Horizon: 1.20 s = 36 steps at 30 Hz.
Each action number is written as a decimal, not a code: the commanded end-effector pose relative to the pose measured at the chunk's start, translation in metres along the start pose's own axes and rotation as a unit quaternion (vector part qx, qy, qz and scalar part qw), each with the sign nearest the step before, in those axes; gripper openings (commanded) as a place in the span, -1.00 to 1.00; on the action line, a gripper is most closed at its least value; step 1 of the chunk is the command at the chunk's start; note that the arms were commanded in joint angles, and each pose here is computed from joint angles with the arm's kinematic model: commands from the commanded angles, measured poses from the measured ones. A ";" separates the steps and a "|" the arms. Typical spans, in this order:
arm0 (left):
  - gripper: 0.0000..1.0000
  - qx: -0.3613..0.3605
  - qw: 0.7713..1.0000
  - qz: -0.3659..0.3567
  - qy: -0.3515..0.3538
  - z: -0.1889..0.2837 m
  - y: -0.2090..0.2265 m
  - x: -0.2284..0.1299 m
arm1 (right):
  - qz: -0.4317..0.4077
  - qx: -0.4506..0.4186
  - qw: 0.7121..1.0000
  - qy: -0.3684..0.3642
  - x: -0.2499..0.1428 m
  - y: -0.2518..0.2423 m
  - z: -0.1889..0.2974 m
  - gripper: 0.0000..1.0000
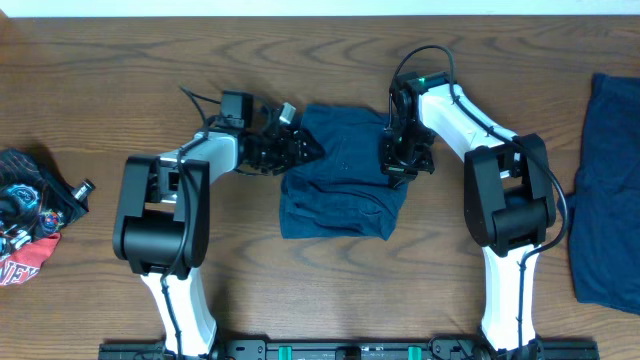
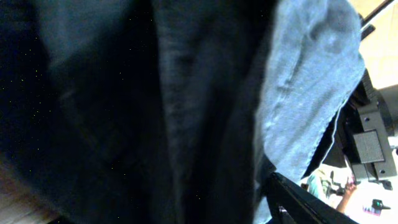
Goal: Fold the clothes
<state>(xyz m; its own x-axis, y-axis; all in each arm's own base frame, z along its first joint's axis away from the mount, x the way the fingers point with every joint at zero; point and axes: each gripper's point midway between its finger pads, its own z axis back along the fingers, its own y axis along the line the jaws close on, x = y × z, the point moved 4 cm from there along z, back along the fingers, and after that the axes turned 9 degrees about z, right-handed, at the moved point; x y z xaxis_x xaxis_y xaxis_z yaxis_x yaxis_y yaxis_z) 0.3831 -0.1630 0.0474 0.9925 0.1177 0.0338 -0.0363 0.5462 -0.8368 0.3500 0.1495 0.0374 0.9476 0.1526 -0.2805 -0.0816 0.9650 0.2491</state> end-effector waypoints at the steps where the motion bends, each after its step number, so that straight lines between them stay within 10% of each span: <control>1: 0.39 0.008 1.000 -0.002 0.024 -0.018 0.005 -0.014 | 0.003 -0.032 0.999 0.025 -0.001 -0.008 -0.021 -0.97; 5: -0.04 0.005 0.999 -0.020 0.027 -0.026 -0.002 -0.017 | 0.003 -0.032 0.999 0.025 -0.001 -0.008 -0.021 -0.97; 8: -0.88 0.012 1.000 -0.016 0.021 -0.026 0.000 -0.015 | 0.002 -0.032 0.999 0.026 -0.002 -0.008 -0.021 -0.98; 22: -0.88 -0.003 0.997 -0.005 -0.071 0.006 -0.032 0.022 | 0.059 -0.022 0.996 -0.070 0.028 0.019 0.055 -0.97; 36: -0.88 -0.005 0.944 0.018 -0.329 0.187 -0.085 0.068 | 0.084 -0.007 0.979 -0.187 0.030 0.049 0.166 -0.97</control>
<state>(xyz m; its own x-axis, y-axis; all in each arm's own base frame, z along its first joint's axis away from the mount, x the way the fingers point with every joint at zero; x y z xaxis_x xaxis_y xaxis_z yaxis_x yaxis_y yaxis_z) 0.4297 -0.0787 0.1968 0.7928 0.5230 0.3129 -0.0211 0.5367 -0.8435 0.4268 0.1659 0.1773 0.9735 0.2135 0.0818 -0.2274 0.9409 0.2509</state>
